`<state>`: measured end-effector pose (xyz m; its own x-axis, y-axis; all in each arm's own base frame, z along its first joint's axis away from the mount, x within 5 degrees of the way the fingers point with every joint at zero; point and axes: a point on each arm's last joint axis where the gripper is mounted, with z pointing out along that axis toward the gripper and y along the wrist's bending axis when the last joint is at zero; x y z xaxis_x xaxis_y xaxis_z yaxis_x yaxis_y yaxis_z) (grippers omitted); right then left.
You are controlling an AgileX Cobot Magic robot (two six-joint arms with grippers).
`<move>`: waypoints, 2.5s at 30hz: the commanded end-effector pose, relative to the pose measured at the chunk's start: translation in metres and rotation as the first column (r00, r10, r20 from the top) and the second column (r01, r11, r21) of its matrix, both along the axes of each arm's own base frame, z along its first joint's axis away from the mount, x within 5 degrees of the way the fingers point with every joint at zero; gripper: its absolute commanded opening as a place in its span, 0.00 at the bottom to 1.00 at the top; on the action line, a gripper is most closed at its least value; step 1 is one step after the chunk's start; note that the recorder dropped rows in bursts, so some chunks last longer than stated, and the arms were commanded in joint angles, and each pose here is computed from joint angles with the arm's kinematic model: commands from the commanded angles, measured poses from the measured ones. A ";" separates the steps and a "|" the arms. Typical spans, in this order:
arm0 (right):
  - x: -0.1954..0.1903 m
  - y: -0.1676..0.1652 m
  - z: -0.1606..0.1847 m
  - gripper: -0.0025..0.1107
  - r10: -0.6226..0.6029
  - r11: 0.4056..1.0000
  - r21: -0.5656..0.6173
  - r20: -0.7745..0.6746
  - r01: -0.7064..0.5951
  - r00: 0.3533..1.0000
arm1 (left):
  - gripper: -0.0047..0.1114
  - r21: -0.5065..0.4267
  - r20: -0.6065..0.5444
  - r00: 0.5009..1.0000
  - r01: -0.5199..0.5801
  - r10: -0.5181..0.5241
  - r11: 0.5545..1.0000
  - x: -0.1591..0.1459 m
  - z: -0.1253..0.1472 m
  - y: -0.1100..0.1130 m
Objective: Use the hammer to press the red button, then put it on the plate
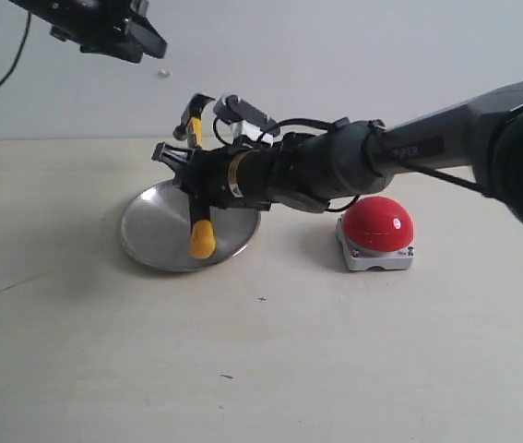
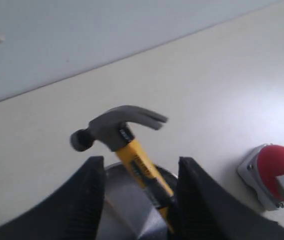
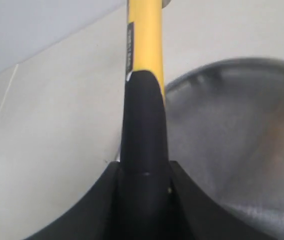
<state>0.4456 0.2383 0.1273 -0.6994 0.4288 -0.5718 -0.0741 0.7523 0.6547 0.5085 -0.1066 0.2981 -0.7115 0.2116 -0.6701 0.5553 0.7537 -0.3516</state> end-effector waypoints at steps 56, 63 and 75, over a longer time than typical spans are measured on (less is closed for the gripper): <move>-0.179 -0.161 0.134 0.02 0.107 0.838 -0.544 0.248 0.047 0.963 | 0.04 -0.207 0.644 0.694 -0.248 0.323 0.946 -0.410 -0.032 0.064; -0.189 -0.164 0.153 0.02 0.106 0.849 -0.523 0.316 0.080 0.943 | 0.04 -0.283 0.712 0.595 -0.243 0.373 0.928 -0.445 -0.052 0.071; -0.209 -0.171 0.125 0.02 0.120 0.820 -0.571 0.231 0.035 0.966 | 0.04 -0.343 0.689 0.586 -0.255 0.427 0.904 -0.456 -0.083 0.075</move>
